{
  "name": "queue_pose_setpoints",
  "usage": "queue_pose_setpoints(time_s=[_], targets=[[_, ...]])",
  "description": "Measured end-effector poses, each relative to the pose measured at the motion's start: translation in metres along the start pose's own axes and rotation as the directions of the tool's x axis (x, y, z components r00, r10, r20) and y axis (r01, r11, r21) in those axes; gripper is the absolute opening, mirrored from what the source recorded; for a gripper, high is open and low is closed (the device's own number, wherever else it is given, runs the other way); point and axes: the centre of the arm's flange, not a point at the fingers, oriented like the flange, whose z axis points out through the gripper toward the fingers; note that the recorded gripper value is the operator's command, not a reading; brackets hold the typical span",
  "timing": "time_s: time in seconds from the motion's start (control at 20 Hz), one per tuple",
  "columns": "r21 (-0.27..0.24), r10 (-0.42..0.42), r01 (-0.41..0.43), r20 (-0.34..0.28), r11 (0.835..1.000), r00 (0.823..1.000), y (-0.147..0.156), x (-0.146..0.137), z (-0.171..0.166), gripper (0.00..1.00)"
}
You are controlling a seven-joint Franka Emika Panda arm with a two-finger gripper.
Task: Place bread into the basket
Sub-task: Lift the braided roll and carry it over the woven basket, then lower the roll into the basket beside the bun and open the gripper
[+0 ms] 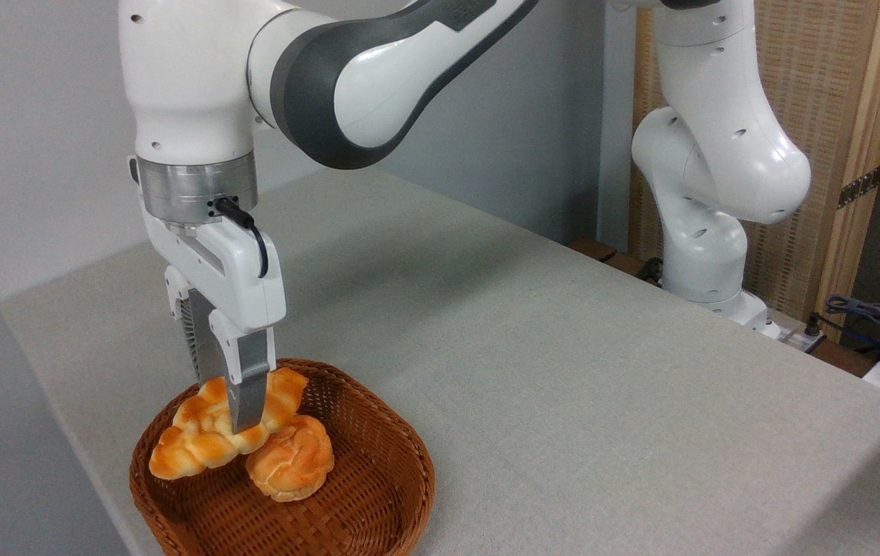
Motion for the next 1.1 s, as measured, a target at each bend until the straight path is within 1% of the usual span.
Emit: queue_pose_setpoints(time_s=[0.8,0.9,1.0,1.1], targets=[[-0.001,-0.003,0.003,0.002,1.000,1.000,-0.002,-0.001,0.001,1.00],[-0.007,-0.009,0.009,0.004,1.000,1.000,-0.003,-0.003,0.001,1.00],[-0.024,-0.031,0.031,0.004,0.999,1.000,-0.003,-0.006,-0.008,1.00],[-0.045,-0.046,0.046,0.022,0.998,0.999,0.000,-0.014,-0.032,1.00]])
